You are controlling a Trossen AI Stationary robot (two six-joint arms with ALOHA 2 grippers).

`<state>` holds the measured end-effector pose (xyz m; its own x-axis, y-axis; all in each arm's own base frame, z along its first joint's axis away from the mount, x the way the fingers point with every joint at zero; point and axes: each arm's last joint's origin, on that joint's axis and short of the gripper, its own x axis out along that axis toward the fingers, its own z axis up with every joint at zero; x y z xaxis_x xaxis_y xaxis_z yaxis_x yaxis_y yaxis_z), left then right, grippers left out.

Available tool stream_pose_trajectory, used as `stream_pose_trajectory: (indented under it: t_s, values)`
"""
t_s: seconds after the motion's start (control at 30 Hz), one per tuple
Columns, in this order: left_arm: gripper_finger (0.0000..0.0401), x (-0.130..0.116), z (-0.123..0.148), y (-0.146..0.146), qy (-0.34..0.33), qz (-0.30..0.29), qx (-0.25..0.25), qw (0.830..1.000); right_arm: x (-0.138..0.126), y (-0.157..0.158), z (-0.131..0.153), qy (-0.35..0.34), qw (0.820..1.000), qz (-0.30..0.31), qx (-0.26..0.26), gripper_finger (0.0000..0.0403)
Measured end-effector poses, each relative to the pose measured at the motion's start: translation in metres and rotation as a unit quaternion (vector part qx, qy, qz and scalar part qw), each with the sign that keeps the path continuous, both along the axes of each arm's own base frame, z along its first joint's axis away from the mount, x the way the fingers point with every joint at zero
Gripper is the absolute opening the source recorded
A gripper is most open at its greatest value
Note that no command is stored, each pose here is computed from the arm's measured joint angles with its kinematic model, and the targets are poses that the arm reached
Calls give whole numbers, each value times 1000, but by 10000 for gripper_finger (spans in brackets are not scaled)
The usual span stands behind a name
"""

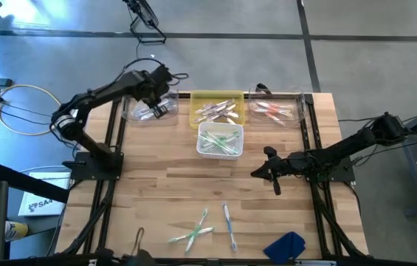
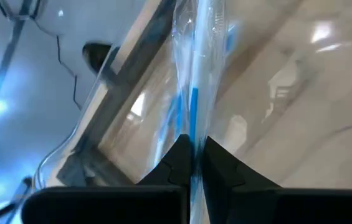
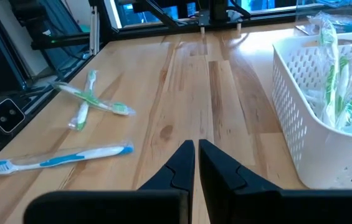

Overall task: Pick & Place Toothbrushes
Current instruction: Put the blue toothbrush into the left transparent bin

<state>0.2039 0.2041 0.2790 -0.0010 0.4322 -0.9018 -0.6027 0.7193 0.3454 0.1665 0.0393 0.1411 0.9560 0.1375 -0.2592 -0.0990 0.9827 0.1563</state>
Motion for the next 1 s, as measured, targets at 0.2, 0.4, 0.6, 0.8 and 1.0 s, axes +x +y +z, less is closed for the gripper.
stream_pose_trajectory:
  t_s: [0.2, 0.4, 0.6, 0.8, 1.0]
  values:
    - [9, -23, -10, 17, 16, 38, -12, 999, 0, 0, 0, 0, 1000, 0, 0, 15]
    - [9, -29, -17, 30, 0, 18, 10, 1000, 0, 0, 0, 0, 1000, 0, 0, 15]
    - [9, -38, -29, 37, -18, 21, -12, 1000, 0, 0, 0, 0, 1000, -2, 0, 15]
    - [9, -41, -52, 38, -19, 10, -61, 998, 0, 0, 0, 0, 1000, -2, 0, 15]
    - [9, -35, -67, 46, -12, 5, -70, 997, 0, 0, 0, 0, 1000, -2, 0, 15]
